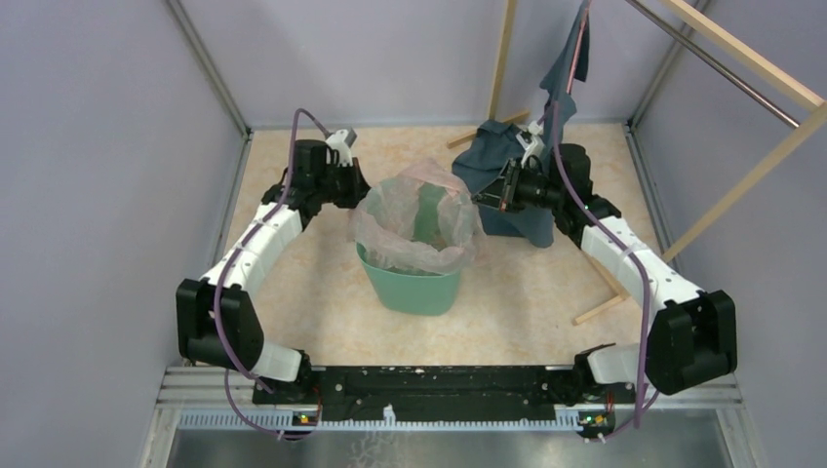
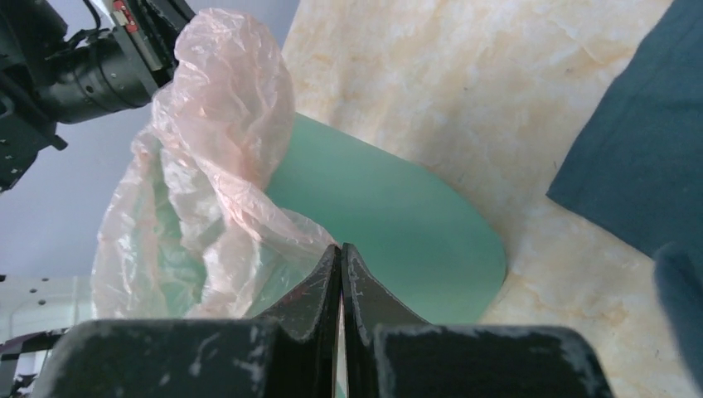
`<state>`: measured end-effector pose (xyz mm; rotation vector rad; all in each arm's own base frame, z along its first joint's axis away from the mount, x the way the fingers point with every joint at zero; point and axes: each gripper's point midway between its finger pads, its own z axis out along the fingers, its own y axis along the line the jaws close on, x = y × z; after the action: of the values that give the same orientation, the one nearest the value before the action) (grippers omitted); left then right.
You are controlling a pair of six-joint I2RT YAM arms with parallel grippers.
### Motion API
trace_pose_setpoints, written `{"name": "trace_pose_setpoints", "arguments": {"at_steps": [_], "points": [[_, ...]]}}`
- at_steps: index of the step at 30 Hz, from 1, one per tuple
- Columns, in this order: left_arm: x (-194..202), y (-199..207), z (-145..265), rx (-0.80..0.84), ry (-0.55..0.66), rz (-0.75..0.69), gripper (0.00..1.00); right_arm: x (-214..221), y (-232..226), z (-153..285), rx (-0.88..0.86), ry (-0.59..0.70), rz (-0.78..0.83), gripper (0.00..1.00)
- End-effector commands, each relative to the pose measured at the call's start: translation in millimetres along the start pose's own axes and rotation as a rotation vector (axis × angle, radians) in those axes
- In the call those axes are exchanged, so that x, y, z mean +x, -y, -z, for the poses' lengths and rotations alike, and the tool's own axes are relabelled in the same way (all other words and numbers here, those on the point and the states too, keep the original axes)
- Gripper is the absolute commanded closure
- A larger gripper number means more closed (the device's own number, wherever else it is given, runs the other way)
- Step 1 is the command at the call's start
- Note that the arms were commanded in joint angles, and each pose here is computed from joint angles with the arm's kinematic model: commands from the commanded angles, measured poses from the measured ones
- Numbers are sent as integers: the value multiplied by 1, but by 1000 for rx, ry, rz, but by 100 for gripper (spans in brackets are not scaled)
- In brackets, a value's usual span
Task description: Put the trash bags into the trash bin
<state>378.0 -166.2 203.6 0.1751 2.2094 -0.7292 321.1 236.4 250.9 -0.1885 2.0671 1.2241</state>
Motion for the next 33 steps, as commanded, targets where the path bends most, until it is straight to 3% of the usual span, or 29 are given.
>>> {"name": "trace_pose_setpoints", "arguments": {"at_steps": [1,13,19,23,25,33], "points": [[8,-8,-6,-6,-1,9,100,2,18,-9,34,45,-30,100],[42,-18,20,-86,-45,16,100,35,49,0,146,-9,-13,100],[35,-6,27,-43,-32,5,100,11,29,35,253,6,91,98],[43,-6,23,-34,-58,21,100,-11,15,74,271,108,112,45],[44,-6,23,-30,-57,25,100,-11,6,81,217,128,119,33],[44,-2,25,-15,-57,35,100,-10,-26,73,5,132,241,30]]}}
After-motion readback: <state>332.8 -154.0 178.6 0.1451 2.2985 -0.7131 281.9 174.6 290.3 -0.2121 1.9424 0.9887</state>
